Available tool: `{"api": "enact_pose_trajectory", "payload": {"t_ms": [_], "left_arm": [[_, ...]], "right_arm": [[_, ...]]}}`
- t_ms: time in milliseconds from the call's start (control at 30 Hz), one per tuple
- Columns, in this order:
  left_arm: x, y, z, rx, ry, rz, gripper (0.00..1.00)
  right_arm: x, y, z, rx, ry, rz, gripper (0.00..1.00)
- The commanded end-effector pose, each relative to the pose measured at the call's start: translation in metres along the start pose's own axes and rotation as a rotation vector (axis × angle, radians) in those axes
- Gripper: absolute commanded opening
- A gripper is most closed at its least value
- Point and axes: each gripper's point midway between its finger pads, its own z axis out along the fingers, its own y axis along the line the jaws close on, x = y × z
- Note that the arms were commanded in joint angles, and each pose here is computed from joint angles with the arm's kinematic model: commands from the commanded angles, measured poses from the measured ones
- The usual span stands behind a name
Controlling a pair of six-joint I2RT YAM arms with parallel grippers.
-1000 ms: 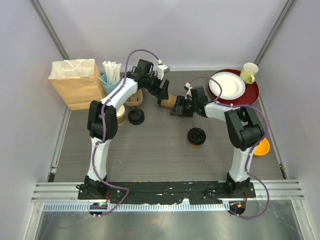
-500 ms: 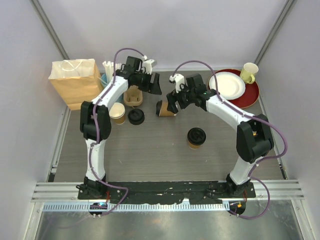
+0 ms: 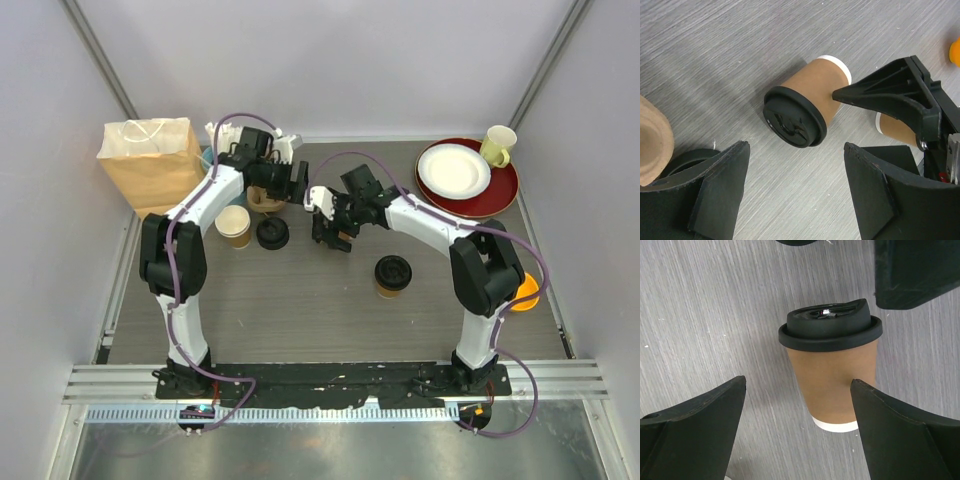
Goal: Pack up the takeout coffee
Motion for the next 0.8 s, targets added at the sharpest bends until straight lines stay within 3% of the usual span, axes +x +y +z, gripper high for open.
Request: {"api": "enact_pose_trajectory", "payload": {"t_ms": [0, 533, 767], "left_arm": [[-0.012, -0.019, -0.013, 0.051, -0.041, 0.026, 0.8], [-0.002, -0.017, -0.014, 0.05, -0.01, 0.043, 0.79], [-0.003, -0.018, -0.018, 0.054, -0.004, 0.054, 0.79]], "right_arm": [[-0.004, -0.016, -0.004, 0.037, 0.015, -0.074, 0.91], [0.02, -0.043, 0.041, 0.006, 0.08, -0.085, 0.91], [0.019, -0.042, 0.042, 0.007, 0.078, -0.05, 0.86]]}}
